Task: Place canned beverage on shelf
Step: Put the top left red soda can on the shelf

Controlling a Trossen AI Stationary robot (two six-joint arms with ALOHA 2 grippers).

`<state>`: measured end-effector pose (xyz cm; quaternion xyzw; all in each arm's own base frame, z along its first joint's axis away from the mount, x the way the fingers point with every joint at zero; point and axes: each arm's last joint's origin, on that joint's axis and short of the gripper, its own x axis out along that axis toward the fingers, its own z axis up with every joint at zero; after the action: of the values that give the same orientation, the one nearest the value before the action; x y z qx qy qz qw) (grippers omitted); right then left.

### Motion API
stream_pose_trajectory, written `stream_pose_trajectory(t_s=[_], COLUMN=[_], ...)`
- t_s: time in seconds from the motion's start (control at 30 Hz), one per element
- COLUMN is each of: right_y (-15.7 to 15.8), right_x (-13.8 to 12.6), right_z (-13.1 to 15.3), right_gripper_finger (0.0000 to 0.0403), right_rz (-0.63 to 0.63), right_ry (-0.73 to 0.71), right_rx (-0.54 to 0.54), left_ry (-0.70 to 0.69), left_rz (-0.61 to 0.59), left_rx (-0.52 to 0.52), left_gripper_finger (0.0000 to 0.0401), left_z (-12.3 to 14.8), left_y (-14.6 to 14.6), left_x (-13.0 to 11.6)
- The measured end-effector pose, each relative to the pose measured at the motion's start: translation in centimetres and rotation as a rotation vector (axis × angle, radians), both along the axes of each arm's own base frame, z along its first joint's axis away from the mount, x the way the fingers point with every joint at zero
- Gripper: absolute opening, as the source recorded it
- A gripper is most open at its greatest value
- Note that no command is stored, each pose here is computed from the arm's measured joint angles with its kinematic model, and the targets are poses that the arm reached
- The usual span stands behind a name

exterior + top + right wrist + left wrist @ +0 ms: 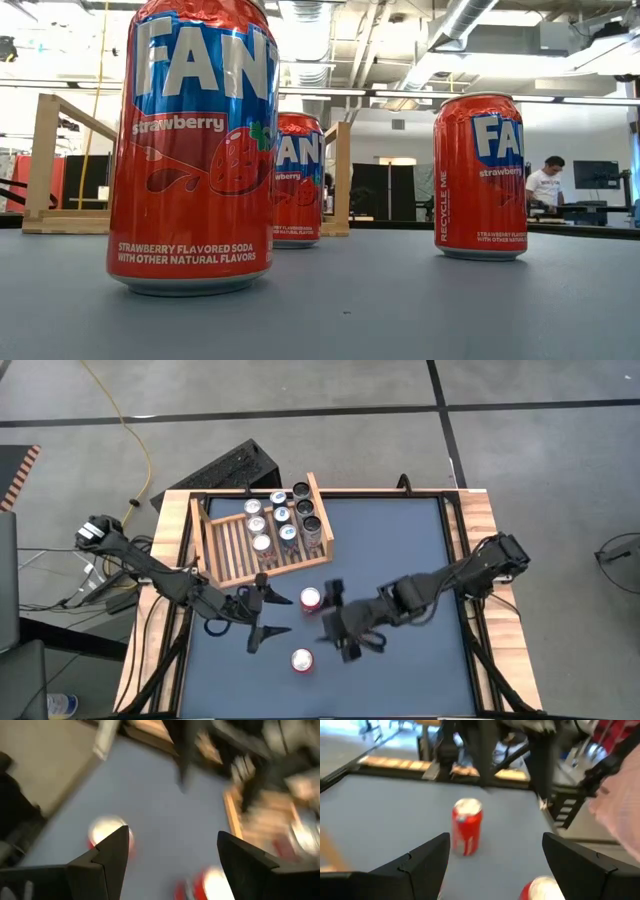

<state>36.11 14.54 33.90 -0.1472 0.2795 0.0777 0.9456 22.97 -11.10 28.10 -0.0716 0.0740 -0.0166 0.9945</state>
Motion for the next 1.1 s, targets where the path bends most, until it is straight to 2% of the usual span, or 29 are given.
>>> stream_pose_trajectory(t_s=[0.13, 0.2, 0.3, 0.37, 0.43, 0.57, 0.7, 0.83, 0.97, 1.03, 1.1], right_y=[1.3, 1.2, 0.2, -1.0, -2.4, -4.7, -6.3, -7.7, -8.5, -8.6, -8.5], right_x=[-0.2, -1.3, -4.4, -6.8, -9.2, -12.9, -16.2, -18.9, -20.4, -20.7, -20.9], right_z=[0.3, 1.5, 4.5, 6.5, 7.8, 8.9, 8.1, 5.9, 3.3, 1.7, 0.0], right_gripper_finger=[0.0276, 0.0276, 0.0276, 0.0276, 0.0276, 0.0276, 0.0276, 0.0276, 0.0276, 0.0276, 0.0276], right_rz=[0.103, 0.118, 0.067, 0.019, -0.032, -0.131, -0.197, -0.253, -0.324, -0.333, -0.342], right_ry=[-0.104, -0.127, -0.163, -0.168, -0.148, -0.077, -0.086, -0.148, -0.21, -0.203, -0.182], right_rx=[-0.061, -0.117, -0.162, -0.131, -0.08, 0.005, 0.048, 0.153, 0.294, 0.32, 0.337], left_ry=[-0.109, -0.14, -0.189, -0.192, -0.172, -0.134, -0.03, 0.019, 0.088, 0.118, 0.129], left_rz=[-0.058, -0.06, -0.06, -0.045, -0.028, -0.012, 0.004, -0.017, -0.002, 0.025, 0.04], left_rx=[0.002, 0.03, 0.071, 0.095, 0.108, 0.137, 0.183, 0.153, 0.167, 0.226, 0.237], left_gripper_finger=[0.0302, 0.0302, 0.0302, 0.0302, 0.0302, 0.0302, 0.0302, 0.0302, 0.0302, 0.0302, 0.0302], left_z=[0.9, 2.4, 5.6, 7.0, 7.3, 7.0, 5.4, 4.4, 3.6, 3.4, 3.3], left_y=[-0.5, -0.4, 0.4, 1.0, 1.4, 1.8, 2.1, 3.2, 4.8, 5.6, 6.1], left_x=[0.4, 0.1, -1.3, -2.0, -2.3, -2.2, -1.0, 0.6, 1.1, 1.2, 1.3])
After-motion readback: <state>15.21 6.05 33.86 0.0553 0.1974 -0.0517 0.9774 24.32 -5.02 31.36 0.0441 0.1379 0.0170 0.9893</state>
